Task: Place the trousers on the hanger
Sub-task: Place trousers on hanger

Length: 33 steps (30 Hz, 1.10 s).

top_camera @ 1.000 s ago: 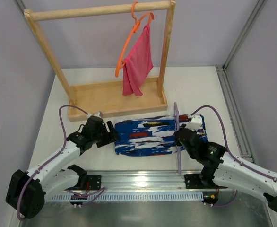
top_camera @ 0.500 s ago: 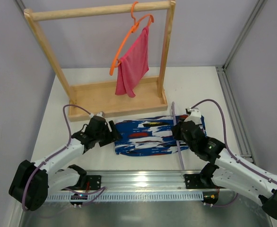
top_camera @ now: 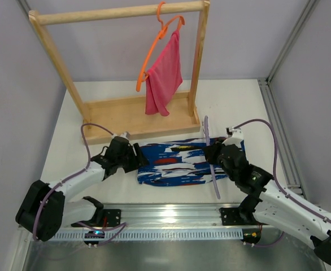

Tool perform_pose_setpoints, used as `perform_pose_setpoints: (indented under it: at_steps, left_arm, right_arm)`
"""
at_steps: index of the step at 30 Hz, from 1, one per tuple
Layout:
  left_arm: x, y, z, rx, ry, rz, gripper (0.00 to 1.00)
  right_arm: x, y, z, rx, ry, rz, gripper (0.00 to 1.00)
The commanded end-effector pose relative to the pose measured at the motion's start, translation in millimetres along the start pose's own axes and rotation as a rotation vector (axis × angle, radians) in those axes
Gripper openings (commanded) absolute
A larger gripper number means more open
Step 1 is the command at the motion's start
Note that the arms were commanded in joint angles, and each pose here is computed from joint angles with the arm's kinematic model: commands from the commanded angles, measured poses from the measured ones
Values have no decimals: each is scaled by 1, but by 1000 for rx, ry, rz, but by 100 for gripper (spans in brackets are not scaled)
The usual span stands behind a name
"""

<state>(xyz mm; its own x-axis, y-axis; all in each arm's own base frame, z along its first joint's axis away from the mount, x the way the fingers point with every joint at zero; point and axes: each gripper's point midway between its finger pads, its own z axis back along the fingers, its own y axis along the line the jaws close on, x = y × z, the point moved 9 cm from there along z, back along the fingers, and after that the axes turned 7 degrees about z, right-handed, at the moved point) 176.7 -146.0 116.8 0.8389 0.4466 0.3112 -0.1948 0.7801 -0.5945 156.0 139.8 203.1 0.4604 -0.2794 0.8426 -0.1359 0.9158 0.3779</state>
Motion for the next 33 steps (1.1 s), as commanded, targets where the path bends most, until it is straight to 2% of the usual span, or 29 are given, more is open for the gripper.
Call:
perform_pose_setpoints:
  at_steps: [1, 9, 18, 25, 33]
  left_arm:
    - [5, -15, -6, -112, -4, -19, 61]
    - [-4, -37, -24, -145, 43, -61, 56]
    - [-16, -62, -41, -189, 71, -105, 56]
    - [-11, -72, -36, -208, 35, -131, 61]
    - [-9, -62, -21, -113, -1, -140, 68]
  right_arm:
    - [14, 4, 2, 25, -106, -81, 4]
    - [3, -7, 2, 29, -133, -122, 4]
    - [10, -9, 5, 68, -170, -164, 4]
    - [-1, -14, 2, 148, -186, -214, 4]
    - [-4, -18, 1, 246, -231, -257, 4]
